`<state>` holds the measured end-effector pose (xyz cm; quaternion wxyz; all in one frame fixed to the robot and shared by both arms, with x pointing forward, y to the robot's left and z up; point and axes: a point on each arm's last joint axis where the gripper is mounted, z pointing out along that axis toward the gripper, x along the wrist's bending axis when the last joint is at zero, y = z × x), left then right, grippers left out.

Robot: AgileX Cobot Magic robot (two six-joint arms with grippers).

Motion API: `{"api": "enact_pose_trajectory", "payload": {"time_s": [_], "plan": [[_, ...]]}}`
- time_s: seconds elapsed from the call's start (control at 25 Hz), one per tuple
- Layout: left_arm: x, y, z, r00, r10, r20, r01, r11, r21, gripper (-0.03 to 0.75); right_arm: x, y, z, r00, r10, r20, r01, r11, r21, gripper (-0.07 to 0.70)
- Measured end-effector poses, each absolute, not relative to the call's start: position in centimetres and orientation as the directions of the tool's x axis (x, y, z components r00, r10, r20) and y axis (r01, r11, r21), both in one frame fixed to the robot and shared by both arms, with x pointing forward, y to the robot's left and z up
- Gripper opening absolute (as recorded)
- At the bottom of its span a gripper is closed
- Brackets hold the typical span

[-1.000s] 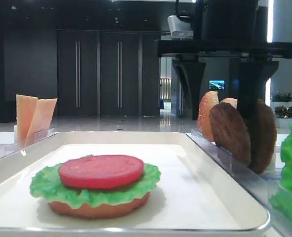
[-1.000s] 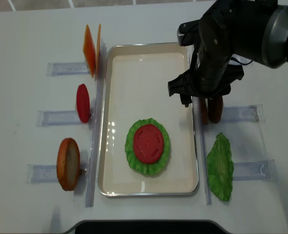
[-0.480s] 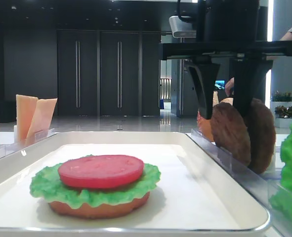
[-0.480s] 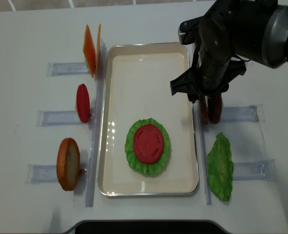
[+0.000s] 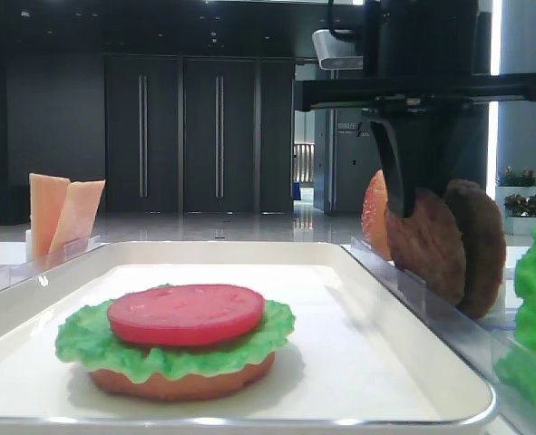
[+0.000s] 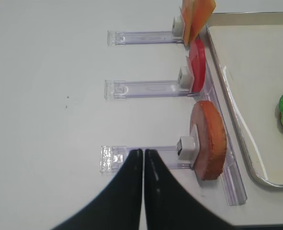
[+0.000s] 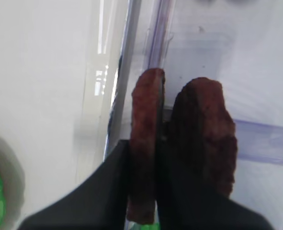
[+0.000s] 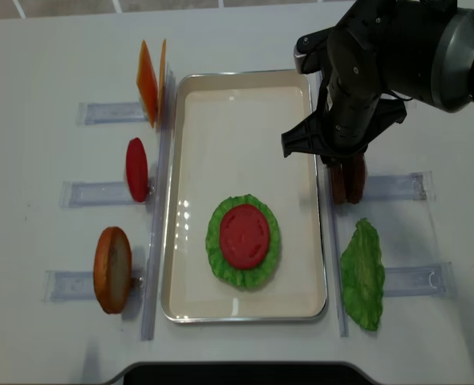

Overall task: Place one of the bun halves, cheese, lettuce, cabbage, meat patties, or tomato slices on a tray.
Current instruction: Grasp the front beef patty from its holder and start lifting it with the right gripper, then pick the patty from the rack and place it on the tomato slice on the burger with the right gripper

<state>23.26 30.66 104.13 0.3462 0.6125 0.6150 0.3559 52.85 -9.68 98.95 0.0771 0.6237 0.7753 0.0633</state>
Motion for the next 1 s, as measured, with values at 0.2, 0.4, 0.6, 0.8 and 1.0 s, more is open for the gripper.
{"api": "enact_pose_trajectory", "payload": {"time_s": [0.2,0.4,0.6,0.8,1.0], "plan": [[23.3,30.7,104.1,-0.01,1.0,0.01,0.507,-0.004,0.862,0.0,52.9,-9.7,99.0,-0.211,0.977,-0.043,0.957,0.215,0.194,0.11],[23.3,30.7,104.1,-0.01,1.0,0.01,0.507,-0.004,0.862,0.0,52.4,-9.9,100.4,-0.203,0.979,-0.018,0.955,0.202,0.219,0.109],[23.3,30.7,104.1,-0.01,1.0,0.01,0.507,-0.004,0.862,0.0,51.2,-10.5,103.8,-0.193,0.98,0.054,0.944,0.17,0.284,0.109],[23.3,30.7,104.1,-0.01,1.0,0.01,0.507,-0.004,0.862,0.0,49.6,-10.9,106.5,-0.213,0.968,0.132,0.936,0.163,0.312,0.109],[23.3,30.7,104.1,-0.01,1.0,0.01,0.507,-0.004,0.862,0.0,47.6,-10.9,109.0,-0.273,0.932,0.239,0.923,0.184,0.339,0.109]]}}
